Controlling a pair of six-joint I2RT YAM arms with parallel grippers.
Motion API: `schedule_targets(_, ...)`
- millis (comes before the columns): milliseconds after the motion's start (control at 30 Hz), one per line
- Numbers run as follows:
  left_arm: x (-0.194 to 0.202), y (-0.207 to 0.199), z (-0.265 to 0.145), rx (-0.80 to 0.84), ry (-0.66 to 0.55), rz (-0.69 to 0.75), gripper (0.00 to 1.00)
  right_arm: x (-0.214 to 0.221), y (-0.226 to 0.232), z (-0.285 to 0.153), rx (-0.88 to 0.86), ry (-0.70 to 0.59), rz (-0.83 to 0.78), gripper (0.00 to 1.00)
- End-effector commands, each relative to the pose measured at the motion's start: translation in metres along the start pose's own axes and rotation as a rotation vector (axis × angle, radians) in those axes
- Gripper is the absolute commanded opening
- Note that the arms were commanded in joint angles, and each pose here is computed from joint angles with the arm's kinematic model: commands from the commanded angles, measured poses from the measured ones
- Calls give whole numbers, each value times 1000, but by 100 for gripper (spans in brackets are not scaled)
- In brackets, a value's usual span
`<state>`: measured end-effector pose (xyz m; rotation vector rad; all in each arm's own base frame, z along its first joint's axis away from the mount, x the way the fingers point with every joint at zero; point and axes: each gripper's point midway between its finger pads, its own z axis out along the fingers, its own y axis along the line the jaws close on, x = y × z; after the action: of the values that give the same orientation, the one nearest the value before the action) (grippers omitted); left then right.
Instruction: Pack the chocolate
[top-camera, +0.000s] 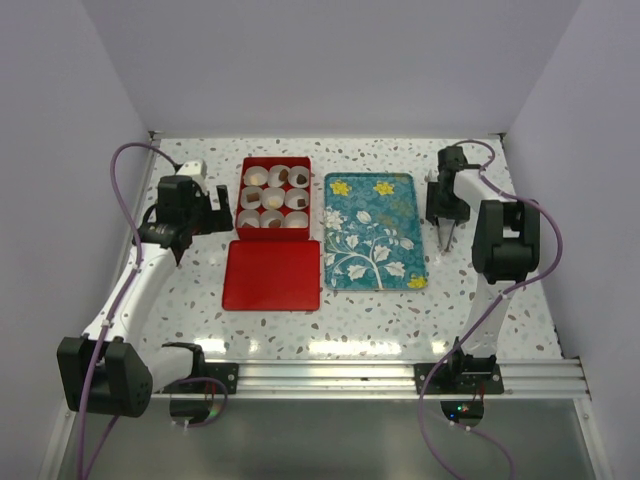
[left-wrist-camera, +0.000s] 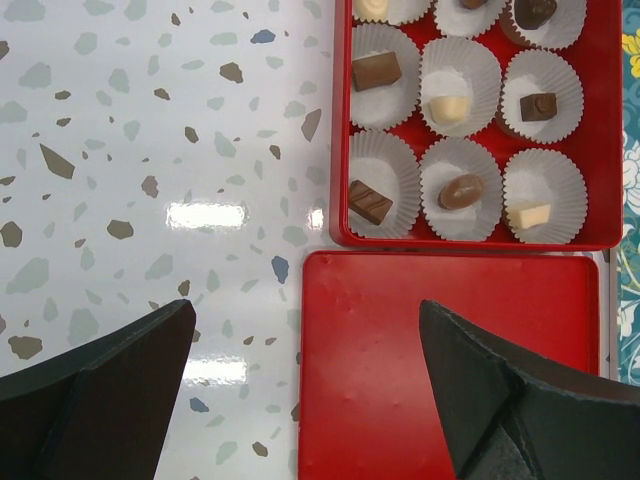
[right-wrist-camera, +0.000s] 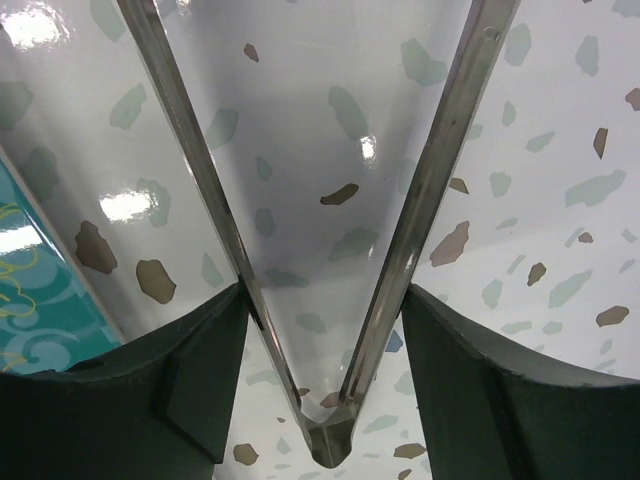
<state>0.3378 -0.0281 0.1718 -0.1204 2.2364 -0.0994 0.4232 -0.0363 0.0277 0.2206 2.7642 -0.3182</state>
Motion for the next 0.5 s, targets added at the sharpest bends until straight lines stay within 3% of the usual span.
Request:
schedule_targets(0,-27,2,-14,-9,-81,14,100,-21,0,-1,-8,-61,11,67)
schedule_targets(100,-28,3,-14,-12,-81,13,100,-22,1,-3,-14,-64,6,71)
schedule_targets(167,-28,3,-15,-15,-82,13,100,-22,2,-5,-18,-69,4,81)
schedule_targets(233,-27,4,-15,-19,-79,13,100,-23,1,-7,-21,-76,2,83)
schedule_targets(300,-27,5,-16,-22,-81,16,100,-26,1,-11,-26,-87,4,91)
schedule_targets(467,-24,10,-18,-47,-76,16,100,-31,-2,-23,-28,-111,10,94)
